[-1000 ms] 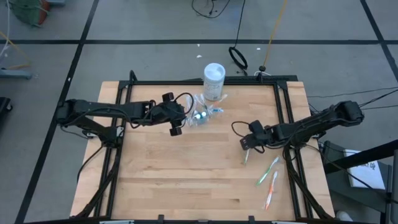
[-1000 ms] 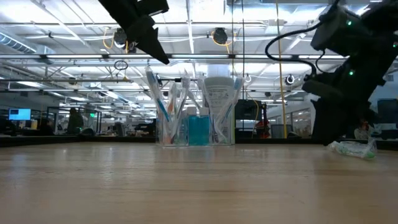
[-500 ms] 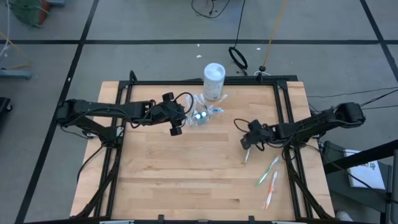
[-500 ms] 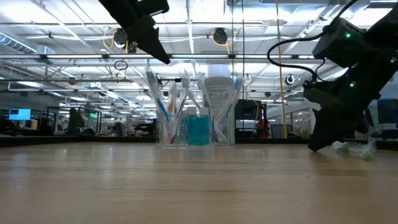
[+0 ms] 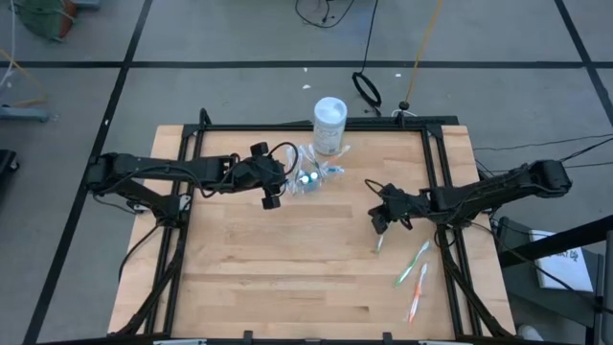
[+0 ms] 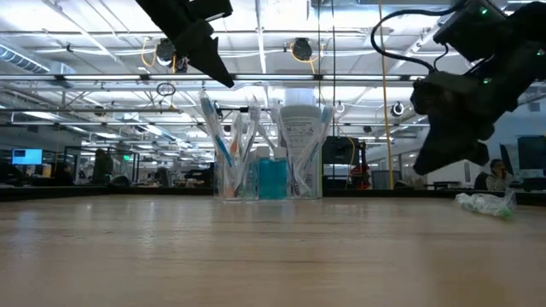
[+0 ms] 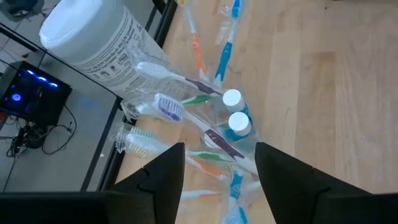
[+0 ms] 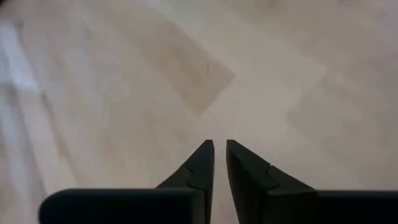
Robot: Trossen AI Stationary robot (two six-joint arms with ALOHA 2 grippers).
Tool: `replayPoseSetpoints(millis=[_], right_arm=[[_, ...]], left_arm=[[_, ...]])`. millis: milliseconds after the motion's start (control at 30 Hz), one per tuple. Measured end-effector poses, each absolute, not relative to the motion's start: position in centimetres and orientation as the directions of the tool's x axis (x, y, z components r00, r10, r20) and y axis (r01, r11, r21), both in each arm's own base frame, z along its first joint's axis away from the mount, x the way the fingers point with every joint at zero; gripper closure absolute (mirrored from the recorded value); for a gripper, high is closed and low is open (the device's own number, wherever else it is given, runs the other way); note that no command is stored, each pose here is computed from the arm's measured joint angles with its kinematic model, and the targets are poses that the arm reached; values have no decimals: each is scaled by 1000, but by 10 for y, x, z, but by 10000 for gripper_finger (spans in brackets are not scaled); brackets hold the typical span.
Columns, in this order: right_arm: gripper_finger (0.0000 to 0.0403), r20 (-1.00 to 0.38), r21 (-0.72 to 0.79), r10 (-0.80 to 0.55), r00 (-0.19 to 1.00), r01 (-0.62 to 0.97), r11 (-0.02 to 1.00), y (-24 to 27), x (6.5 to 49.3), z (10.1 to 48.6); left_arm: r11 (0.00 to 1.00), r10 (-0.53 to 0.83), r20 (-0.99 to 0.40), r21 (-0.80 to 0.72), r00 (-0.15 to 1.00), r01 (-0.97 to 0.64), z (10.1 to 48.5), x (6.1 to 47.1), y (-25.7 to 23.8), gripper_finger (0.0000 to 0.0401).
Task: Pick & Place toothbrushing station
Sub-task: Put the green toothbrush into the transparent organizer
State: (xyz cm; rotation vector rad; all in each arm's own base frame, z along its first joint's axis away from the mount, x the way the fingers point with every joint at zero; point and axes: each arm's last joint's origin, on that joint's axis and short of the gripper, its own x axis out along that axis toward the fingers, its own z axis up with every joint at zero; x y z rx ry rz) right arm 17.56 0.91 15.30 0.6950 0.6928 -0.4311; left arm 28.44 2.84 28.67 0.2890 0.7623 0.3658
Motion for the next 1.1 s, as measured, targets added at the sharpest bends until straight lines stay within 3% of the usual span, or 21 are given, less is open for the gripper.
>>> replayPoseSetpoints(millis=[367, 700, 833, 1000, 1100], right_arm=[[305, -858, 385, -81, 508, 739, 553, 9, 143, 148], [279, -854, 414, -80, 513, 766, 493, 8, 135, 154], [277, -885, 379, -57, 462, 787, 486, 8, 129, 151], [278, -909, 348, -75, 411, 844, 408, 7, 120, 135], [279, -888, 374, -121, 444, 850, 371, 6, 118, 122]], left_arm=[[899, 422, -614, 381, 667, -217, 287, 285, 28, 199], [898, 422, -612, 381, 669, -219, 287, 285, 28, 199], [899, 422, -612, 380, 669, -220, 287, 285, 28, 199], [899, 422, -612, 379, 669, -221, 287, 285, 28, 199], [899, 422, -612, 379, 669, -221, 287, 285, 28, 199]])
